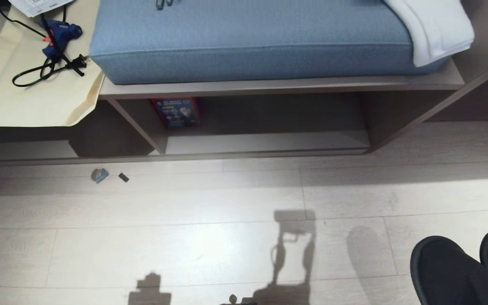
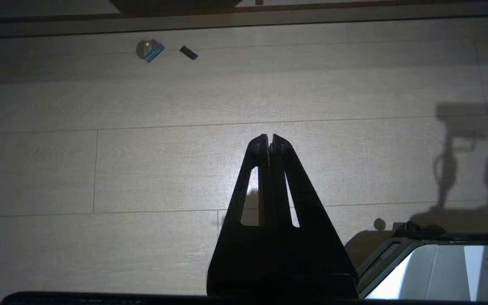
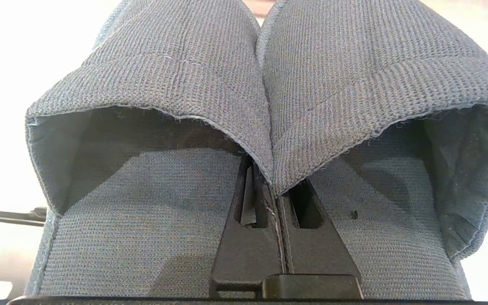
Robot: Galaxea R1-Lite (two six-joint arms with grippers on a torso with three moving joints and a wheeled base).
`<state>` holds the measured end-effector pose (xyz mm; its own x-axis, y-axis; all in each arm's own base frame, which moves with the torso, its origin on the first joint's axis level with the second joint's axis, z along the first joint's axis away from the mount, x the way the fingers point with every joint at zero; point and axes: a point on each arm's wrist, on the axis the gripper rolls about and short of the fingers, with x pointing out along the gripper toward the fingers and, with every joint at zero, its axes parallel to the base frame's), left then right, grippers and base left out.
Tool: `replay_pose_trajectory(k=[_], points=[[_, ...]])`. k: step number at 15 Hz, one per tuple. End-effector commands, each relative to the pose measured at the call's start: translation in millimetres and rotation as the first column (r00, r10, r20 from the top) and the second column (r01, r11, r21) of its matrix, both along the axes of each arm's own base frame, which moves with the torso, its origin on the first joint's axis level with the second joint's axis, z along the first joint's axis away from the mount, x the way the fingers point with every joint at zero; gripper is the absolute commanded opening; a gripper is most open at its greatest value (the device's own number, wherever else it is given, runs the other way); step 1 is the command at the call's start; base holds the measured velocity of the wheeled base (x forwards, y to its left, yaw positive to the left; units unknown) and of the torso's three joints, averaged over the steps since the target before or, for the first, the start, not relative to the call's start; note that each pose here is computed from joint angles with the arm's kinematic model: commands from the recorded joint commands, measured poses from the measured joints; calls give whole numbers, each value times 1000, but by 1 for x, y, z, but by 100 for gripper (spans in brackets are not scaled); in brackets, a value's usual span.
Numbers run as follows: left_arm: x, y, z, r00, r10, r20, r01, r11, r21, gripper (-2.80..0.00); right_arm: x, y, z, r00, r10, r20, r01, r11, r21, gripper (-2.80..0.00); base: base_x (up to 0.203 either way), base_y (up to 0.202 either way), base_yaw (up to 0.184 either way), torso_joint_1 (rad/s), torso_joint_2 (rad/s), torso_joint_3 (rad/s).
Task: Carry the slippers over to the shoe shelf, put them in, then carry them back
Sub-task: Place the slippers on the floor
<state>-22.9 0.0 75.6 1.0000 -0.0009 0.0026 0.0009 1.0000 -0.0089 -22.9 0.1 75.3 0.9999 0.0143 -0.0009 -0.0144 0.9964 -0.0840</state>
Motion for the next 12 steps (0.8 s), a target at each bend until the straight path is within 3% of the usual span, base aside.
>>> replay_pose_trajectory(k=[1,12], points=[[0,0,0,1000,-1,-1,1,1000,0,-280,0,0,0,1000,1,-4,-1,1000,3,-280,0,0,0,-4,6,203],[0,0,0,1000,-1,-1,1,1000,0,-280,0,0,0,1000,1,-4,-1,1000,10,-280,0,0,0,4,1,205]])
